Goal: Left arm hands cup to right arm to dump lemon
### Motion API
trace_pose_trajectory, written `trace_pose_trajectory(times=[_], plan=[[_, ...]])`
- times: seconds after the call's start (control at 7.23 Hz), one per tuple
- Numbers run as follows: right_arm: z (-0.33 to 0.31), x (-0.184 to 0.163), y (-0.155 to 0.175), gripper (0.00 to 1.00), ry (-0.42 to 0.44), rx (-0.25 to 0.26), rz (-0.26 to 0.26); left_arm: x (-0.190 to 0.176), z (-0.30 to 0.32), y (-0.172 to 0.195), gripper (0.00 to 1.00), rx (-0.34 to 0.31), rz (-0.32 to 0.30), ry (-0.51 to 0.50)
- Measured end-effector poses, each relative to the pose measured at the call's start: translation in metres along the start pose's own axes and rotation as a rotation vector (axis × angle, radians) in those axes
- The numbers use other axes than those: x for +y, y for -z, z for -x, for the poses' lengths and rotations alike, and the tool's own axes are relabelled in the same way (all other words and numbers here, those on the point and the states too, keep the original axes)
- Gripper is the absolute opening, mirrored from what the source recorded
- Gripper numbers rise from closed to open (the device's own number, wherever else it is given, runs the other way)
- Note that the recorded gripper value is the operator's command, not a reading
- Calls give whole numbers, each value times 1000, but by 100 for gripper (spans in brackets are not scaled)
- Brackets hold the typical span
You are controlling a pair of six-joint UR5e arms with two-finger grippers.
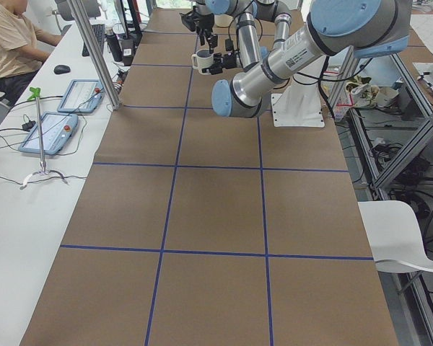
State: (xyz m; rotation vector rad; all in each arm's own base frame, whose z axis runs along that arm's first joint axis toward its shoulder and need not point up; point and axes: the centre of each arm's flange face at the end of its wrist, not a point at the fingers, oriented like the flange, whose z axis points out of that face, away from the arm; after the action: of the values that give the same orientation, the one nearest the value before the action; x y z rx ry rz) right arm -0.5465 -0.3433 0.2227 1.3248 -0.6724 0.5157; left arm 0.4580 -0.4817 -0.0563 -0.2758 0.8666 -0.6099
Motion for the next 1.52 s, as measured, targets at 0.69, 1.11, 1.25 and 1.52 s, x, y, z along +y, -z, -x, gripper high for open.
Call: trace_pose_trajectory(times=[0.69, 1.11, 1.25, 1.52], plan=[[2, -5, 3, 46, -13, -6, -2, 7, -1, -25, 42, -42, 6, -1], [2, -7, 4, 47, -19, -7, -6, 9, -1, -28, 41, -47, 7, -1], [2, -7, 4, 47, -21, -7, -8, 9, -2, -28, 39, -48, 7, 0], [2, -8, 5, 47, -25, -8, -10, 9, -1, -31, 39, -52, 7, 1]])
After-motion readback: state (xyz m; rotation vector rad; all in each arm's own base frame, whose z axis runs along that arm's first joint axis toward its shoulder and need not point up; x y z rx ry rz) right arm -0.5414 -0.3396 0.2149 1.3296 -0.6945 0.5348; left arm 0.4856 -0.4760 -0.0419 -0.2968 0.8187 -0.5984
